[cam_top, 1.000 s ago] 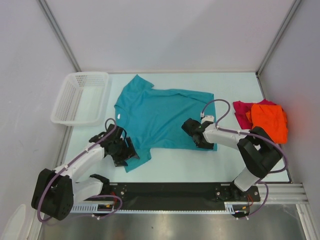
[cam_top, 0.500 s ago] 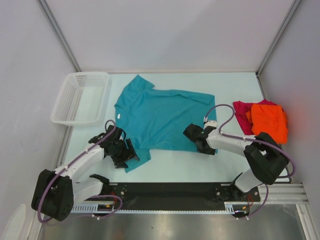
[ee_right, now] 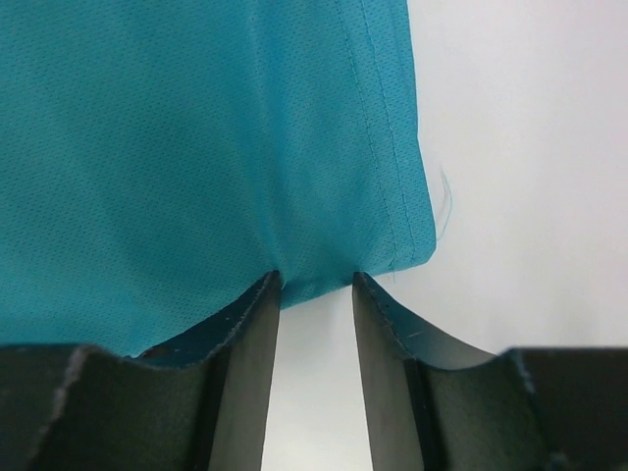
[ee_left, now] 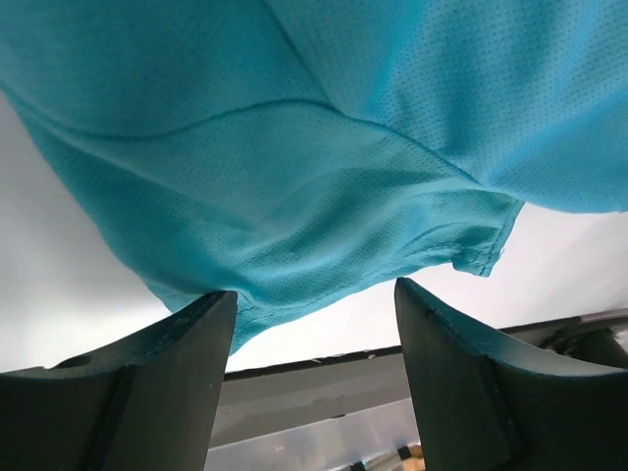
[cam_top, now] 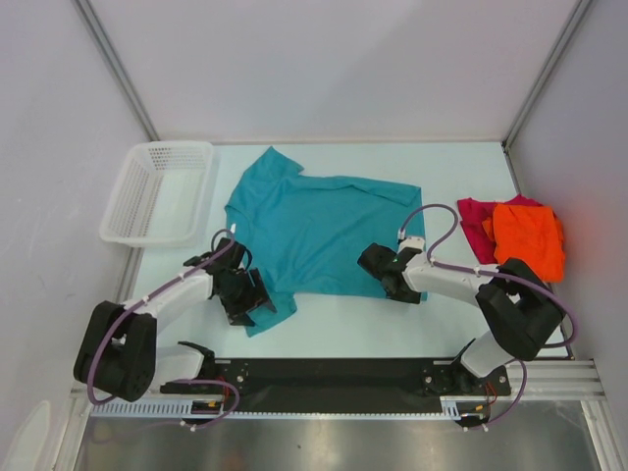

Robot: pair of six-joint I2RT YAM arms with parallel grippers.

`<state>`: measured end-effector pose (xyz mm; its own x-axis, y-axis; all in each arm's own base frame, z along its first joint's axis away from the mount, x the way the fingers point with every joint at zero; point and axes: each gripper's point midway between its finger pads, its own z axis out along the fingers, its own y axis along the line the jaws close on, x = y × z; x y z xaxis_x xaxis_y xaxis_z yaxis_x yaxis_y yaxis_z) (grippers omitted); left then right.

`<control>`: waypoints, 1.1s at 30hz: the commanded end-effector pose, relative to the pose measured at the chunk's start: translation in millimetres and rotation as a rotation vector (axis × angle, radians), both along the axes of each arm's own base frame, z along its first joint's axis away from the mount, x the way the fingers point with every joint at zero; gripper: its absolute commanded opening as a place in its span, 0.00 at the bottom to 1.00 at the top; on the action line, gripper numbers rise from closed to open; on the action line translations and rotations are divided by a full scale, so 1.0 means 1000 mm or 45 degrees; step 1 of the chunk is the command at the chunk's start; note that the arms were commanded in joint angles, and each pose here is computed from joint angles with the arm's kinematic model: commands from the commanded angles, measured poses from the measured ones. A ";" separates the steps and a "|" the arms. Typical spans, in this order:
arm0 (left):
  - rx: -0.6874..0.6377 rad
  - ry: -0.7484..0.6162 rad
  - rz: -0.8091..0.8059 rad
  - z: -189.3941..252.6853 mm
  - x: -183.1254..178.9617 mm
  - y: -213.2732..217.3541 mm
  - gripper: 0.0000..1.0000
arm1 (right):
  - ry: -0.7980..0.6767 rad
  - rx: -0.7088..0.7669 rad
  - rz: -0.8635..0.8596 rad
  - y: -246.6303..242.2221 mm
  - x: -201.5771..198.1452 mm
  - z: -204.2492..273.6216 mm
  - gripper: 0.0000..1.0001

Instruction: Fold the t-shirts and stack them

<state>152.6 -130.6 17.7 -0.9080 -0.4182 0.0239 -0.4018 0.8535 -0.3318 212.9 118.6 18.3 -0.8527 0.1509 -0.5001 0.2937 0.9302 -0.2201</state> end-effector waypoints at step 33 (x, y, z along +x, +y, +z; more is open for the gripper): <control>-0.062 -0.021 -0.029 0.024 -0.045 0.011 0.01 | 0.139 -0.047 -0.113 -0.034 -0.078 0.010 0.00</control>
